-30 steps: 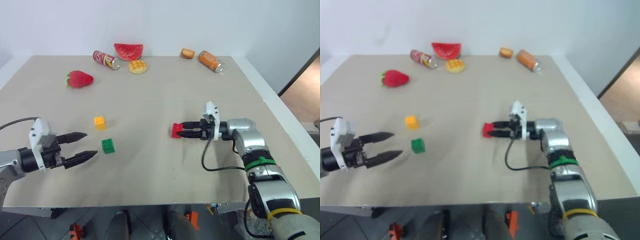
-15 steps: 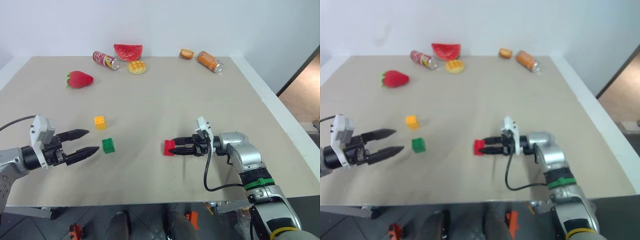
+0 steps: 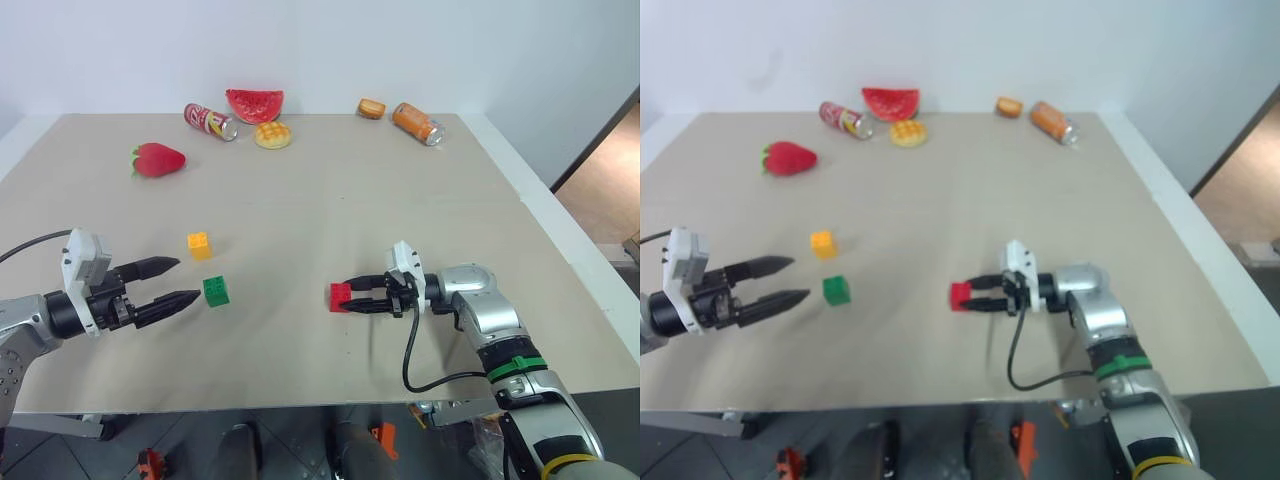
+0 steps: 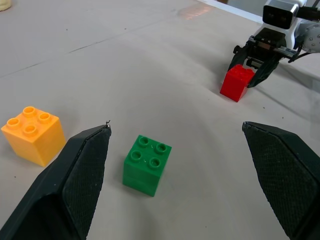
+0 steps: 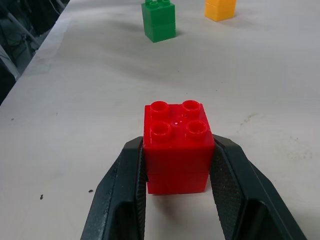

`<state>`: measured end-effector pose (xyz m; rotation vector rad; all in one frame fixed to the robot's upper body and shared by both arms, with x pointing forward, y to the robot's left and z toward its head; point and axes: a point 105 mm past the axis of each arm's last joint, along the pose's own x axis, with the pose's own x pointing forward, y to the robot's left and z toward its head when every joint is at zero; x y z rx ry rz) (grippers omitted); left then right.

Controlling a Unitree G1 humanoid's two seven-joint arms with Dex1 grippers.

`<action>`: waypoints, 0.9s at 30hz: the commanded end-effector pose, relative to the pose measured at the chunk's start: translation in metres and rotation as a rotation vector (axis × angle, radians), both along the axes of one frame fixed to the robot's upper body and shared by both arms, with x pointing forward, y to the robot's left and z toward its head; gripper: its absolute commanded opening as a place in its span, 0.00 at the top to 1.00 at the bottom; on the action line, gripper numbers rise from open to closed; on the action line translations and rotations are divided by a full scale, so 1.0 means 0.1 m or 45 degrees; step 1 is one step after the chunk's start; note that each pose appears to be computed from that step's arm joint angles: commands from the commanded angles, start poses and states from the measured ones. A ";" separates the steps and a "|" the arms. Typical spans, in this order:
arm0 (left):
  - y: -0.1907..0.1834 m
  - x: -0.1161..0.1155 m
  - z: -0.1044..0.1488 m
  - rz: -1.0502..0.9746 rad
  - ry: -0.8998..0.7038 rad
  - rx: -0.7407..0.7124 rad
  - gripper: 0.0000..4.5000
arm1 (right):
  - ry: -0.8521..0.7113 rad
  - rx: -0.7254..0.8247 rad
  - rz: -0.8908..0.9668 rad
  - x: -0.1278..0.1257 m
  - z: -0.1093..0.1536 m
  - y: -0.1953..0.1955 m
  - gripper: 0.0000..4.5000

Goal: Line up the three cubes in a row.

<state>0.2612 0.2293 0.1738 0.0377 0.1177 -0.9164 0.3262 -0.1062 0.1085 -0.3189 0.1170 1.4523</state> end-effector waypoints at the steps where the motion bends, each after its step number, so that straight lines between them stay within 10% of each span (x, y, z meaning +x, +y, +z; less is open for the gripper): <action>1: -0.01 -0.02 0.08 -0.004 -0.040 -0.013 0.03 | -0.041 -0.042 -0.013 0.00 -0.02 -0.05 0.73; 8: -0.02 0.01 0.09 -0.007 -0.044 -0.023 0.03 | -0.042 -0.040 -0.018 0.01 -0.03 -0.04 0.73; 15: -0.03 0.04 0.08 -0.014 -0.039 -0.025 0.03 | 0.000 -0.038 -0.068 0.08 -0.03 -0.07 0.13; 27: 0.17 -0.06 -0.36 -0.043 0.149 0.180 0.03 | -0.030 -0.035 -0.006 -0.05 0.59 -0.47 0.13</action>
